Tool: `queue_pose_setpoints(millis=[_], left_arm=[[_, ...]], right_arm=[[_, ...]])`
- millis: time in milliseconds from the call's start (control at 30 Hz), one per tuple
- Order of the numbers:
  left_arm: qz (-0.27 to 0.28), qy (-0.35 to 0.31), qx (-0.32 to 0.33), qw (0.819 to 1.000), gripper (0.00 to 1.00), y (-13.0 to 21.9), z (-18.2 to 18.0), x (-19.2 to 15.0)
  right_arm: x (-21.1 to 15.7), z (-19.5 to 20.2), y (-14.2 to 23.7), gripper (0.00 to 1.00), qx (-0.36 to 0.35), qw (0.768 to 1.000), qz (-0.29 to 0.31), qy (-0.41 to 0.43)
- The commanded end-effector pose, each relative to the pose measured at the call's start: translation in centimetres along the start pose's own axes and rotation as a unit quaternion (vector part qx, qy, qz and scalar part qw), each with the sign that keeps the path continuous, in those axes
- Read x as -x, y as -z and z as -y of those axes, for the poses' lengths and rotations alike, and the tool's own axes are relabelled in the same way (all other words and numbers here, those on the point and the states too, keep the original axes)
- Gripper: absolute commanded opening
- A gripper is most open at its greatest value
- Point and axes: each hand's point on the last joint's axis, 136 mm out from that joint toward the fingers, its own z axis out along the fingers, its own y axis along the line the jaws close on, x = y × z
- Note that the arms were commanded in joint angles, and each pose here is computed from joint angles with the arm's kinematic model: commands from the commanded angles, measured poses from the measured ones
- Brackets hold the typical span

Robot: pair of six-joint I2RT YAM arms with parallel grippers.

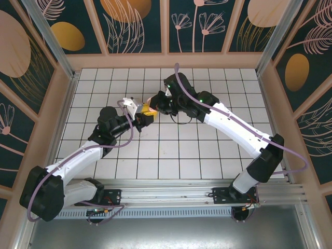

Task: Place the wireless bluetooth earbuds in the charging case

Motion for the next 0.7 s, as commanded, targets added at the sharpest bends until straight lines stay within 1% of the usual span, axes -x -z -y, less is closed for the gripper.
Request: queue_pose_setpoints(millis=[0,67,433,533,667], left_arm=[[0.038,-0.016,-0.001,0.999,0.08,0.6,0.5,2.2],[0.037,-0.016,-0.001,0.999,0.08,0.7,0.5,2.2],[0.037,-0.015,0.001,0.999,0.09,0.9,0.6,2.0],[0.036,-0.014,0.001,0.999,0.08,1.0,0.7,1.9],[0.034,-0.015,0.002,0.999,0.08,1.0,0.6,1.7]], right_arm=[[-0.5,1.6,-0.2,0.18,-0.044,0.999,-0.006,-0.003],[-0.5,1.7,-0.2,0.2,-0.048,0.999,-0.006,-0.003],[0.1,1.4,0.1,0.26,-0.063,0.998,-0.003,0.003],[-0.1,1.5,-0.1,0.27,-0.064,0.998,-0.01,0.002],[0.4,0.5,0.4,0.27,-0.053,0.999,-0.001,0.009]])
